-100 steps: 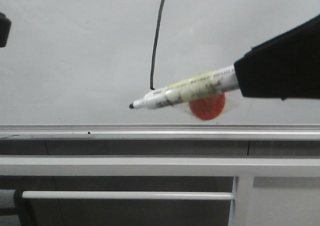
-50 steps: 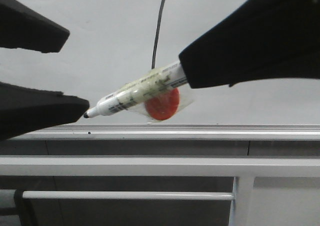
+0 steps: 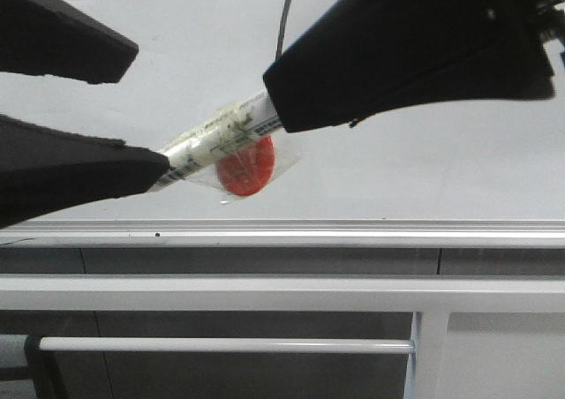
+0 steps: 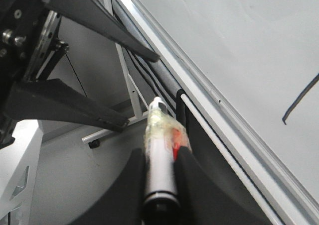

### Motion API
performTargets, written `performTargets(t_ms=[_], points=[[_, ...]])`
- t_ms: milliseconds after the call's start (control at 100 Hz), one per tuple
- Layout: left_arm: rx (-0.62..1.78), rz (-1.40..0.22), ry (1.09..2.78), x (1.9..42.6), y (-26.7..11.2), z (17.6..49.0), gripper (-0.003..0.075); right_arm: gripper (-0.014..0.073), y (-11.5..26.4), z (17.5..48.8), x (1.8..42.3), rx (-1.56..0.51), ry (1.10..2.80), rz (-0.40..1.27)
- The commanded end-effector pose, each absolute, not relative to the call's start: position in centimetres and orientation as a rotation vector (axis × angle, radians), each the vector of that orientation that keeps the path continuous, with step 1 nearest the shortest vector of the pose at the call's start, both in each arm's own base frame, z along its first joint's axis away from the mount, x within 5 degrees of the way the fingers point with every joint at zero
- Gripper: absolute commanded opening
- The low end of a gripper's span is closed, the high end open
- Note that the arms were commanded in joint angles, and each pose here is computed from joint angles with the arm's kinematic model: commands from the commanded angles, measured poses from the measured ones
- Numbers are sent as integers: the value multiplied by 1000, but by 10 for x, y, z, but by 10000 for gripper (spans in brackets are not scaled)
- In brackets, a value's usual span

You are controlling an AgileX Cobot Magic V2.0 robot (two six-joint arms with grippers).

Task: Write number 1 on whiteboard

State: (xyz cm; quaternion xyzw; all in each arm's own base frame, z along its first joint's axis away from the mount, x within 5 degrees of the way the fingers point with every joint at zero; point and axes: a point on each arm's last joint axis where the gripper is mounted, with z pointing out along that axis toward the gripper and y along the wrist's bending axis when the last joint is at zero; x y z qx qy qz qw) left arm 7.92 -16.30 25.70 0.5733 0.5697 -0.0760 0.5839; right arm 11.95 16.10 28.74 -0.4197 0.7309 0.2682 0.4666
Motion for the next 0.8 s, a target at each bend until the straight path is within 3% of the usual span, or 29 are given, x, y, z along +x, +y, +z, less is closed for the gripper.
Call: performTargets(t_ms=[0,790], points=[[1297,-160,1285,81,-165,271,330,-63,161,302,123,-980,1744,651],[1339,-56,1263,87,-174,261,311,-63,164,312,122,-998,1725,678]])
